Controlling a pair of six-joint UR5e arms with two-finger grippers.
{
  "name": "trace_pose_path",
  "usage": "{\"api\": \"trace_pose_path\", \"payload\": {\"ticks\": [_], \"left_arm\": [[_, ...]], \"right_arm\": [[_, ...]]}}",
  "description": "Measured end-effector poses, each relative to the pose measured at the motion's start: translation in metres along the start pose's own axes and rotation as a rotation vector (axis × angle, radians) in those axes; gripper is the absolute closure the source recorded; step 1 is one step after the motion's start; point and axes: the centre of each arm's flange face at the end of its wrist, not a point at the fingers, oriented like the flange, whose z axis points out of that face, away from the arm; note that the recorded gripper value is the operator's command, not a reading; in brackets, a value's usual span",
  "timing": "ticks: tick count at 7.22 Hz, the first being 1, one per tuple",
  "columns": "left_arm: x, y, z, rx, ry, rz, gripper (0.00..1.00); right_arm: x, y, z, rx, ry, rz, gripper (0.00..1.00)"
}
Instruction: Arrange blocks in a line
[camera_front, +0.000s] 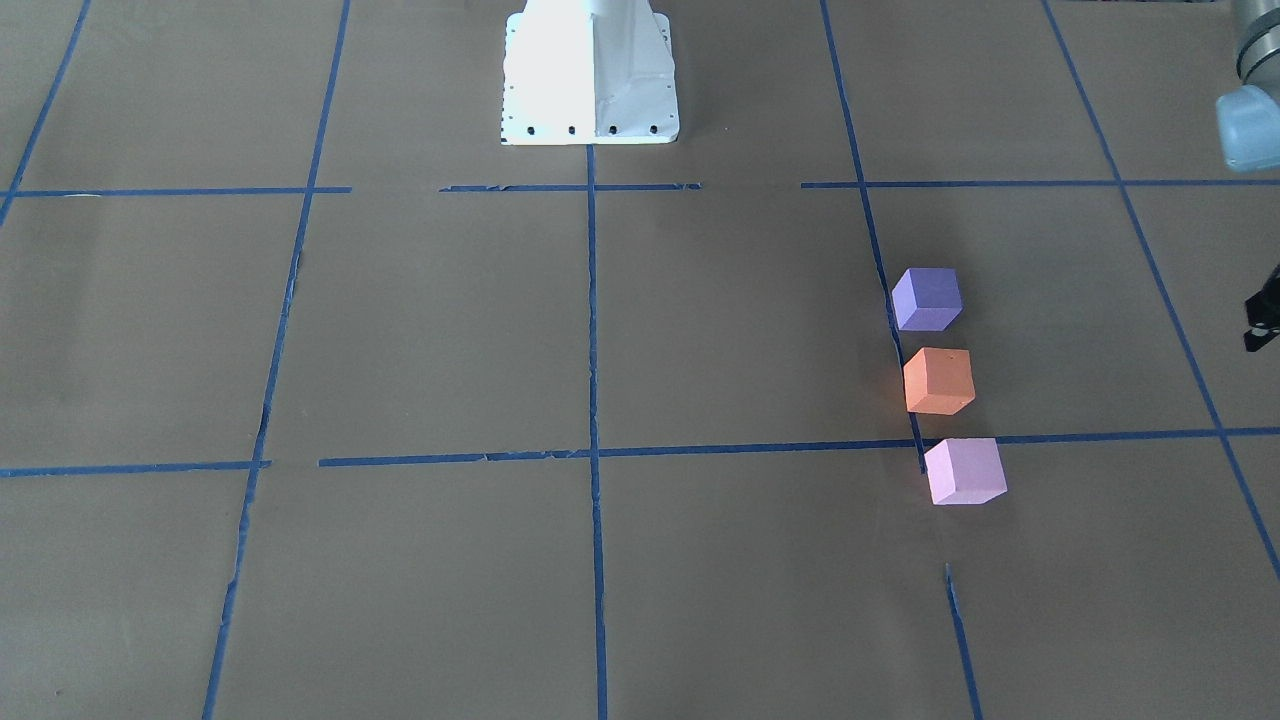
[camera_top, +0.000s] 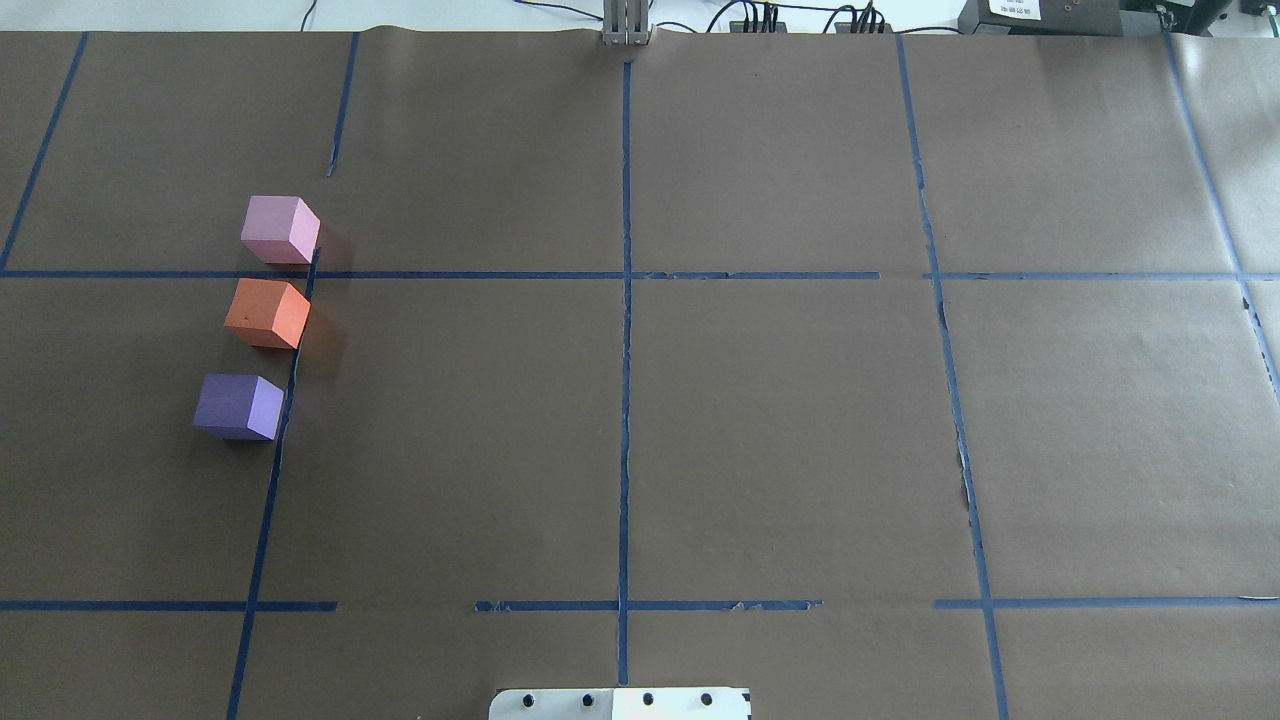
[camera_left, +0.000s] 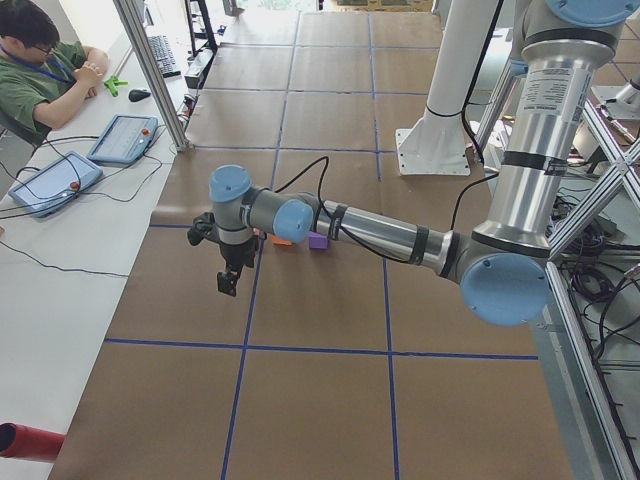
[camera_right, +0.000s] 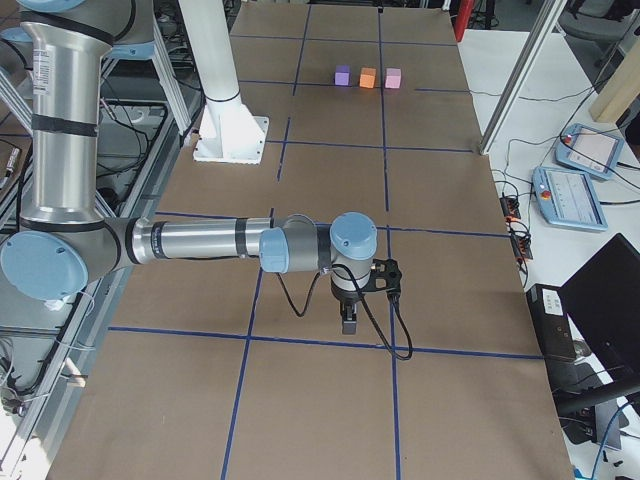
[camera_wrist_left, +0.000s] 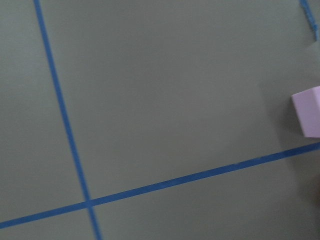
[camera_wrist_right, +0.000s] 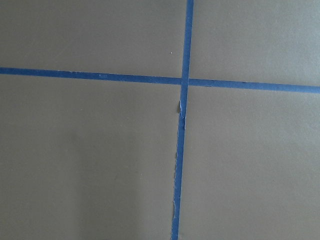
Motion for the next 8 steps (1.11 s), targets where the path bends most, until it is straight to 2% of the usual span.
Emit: {"api": "trace_pose_path", "payload": {"ticks": [2, 3, 5, 8], "left_arm": [[-0.079, 0.054, 0.005, -0.033, -0.005, -0.080, 0.00], [-0.089, 0.068, 0.013, -0.050, 0.036, -0.143, 0.00], [-0.088, 0.078, 0.020, -0.054, 0.111, -0.205, 0.00], [-0.085, 0.076, 0.017, -0.043, 0.118, -0.199, 0.00]], "right_arm": [[0.000, 0.000, 0.000, 0.000, 0.000, 0.000, 0.00], [0.000, 0.000, 0.000, 0.000, 0.000, 0.000, 0.00], [0.000, 0.000, 0.000, 0.000, 0.000, 0.000, 0.00], [0.000, 0.000, 0.000, 0.000, 0.000, 0.000, 0.00]]}}
